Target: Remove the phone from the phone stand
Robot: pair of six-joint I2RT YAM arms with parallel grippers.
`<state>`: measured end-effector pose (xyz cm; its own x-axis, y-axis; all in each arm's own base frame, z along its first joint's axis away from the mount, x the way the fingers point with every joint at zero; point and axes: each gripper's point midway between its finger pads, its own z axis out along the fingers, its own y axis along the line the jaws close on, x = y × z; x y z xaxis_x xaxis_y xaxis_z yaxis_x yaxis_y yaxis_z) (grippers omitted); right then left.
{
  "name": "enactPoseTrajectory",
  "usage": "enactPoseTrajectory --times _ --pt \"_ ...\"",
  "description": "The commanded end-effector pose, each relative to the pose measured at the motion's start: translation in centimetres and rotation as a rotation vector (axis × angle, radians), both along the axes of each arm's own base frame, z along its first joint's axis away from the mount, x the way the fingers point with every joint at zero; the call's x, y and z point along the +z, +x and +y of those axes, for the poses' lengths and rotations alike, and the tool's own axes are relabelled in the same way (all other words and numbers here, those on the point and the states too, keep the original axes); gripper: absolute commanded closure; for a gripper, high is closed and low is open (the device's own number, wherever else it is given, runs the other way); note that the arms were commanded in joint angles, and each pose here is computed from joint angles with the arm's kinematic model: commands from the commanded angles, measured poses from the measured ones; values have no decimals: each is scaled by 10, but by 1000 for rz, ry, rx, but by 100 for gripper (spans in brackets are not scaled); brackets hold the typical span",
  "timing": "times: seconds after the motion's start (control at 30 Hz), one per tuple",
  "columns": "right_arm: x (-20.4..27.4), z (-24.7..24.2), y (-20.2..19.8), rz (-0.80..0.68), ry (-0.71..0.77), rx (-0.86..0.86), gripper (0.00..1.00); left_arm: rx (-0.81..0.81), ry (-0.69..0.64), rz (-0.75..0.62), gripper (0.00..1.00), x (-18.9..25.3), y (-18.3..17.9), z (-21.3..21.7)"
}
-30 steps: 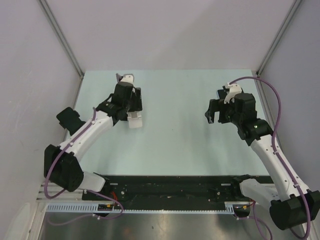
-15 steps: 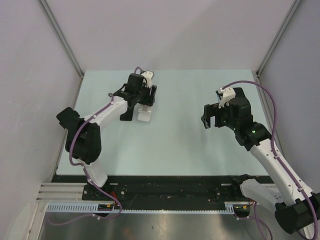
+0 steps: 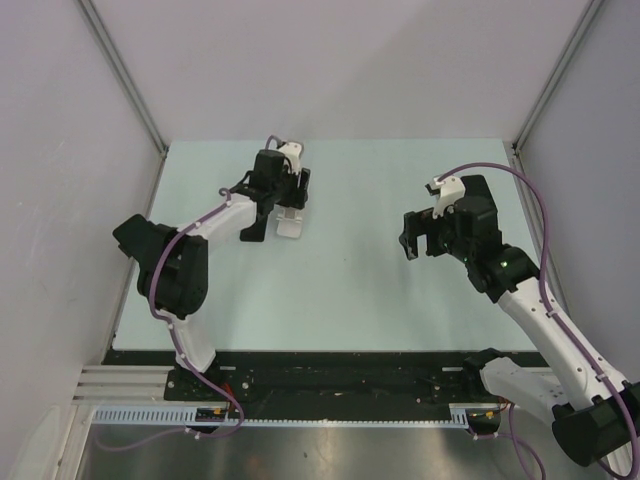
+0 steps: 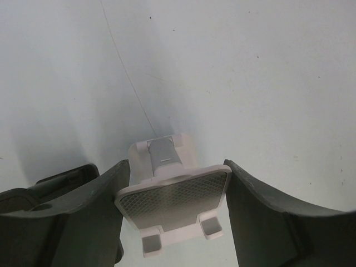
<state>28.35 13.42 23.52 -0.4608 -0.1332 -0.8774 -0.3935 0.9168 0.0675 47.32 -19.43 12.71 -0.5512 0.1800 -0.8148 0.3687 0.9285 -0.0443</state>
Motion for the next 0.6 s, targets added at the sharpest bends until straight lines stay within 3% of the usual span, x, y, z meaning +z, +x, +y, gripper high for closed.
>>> enactPoseTrajectory --times 0.0,0.57 --pt "4 1 6 -32 -9 2 0 30 -8 -69 59 11 14 8" --pt "1 5 5 -26 -12 13 0 98 -19 -20 55 -10 8 21"
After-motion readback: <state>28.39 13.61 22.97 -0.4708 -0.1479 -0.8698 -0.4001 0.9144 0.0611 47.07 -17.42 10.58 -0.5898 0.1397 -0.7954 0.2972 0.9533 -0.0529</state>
